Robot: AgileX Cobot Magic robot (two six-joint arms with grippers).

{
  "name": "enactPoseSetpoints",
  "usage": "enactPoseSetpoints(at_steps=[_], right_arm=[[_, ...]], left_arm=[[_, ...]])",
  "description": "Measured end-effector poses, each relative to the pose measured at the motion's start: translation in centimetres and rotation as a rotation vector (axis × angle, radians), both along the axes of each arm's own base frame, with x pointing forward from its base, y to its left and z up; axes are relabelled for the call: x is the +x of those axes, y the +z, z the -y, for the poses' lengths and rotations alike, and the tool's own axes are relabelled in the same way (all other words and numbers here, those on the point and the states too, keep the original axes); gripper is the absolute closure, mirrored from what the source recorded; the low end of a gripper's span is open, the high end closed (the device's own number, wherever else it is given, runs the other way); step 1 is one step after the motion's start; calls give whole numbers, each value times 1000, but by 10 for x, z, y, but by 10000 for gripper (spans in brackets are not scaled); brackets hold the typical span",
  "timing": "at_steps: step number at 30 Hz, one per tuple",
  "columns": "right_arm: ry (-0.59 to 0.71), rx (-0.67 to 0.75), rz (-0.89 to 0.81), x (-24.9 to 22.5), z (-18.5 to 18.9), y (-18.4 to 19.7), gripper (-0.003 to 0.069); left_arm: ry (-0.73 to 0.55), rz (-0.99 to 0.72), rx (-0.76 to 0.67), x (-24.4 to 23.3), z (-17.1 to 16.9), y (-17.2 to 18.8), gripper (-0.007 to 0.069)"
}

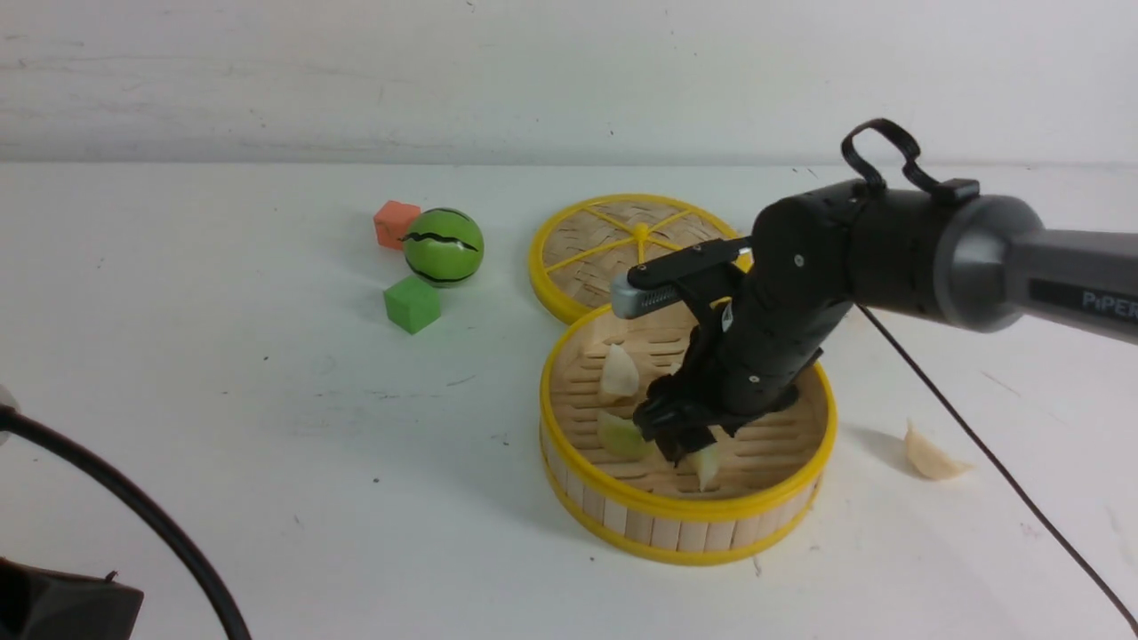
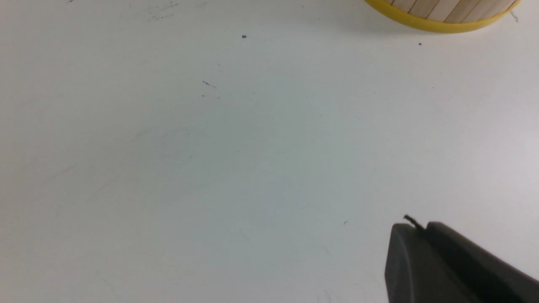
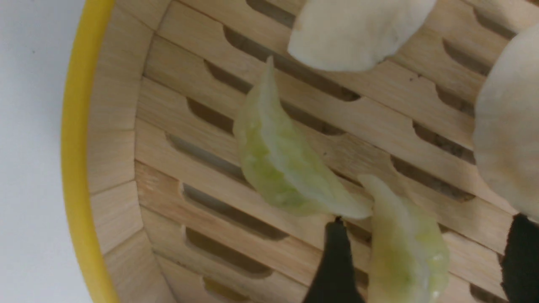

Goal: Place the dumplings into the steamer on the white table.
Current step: 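Reach for and grasp a dumpling lying on the table beside the steamer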

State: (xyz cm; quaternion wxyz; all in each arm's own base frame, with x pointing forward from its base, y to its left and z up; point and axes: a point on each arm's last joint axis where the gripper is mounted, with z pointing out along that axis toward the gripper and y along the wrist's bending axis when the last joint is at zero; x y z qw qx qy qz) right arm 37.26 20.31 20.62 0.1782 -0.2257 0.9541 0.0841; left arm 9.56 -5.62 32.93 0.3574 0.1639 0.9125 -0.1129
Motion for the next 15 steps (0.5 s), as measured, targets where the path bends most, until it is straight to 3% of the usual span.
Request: enactPoseSetpoints(at_steps=[4,8,15], right_arm=[[22,-45,-19,-3,4,27,131],[65,-152,32,-18,27,78,132],[-107,-215,2,-10,104,102,152]], left_arm=[[0,0,0,0,0,0,601],[0,-1,-2,0,0,0,601],[-3,10,-15,1,1,1,601]])
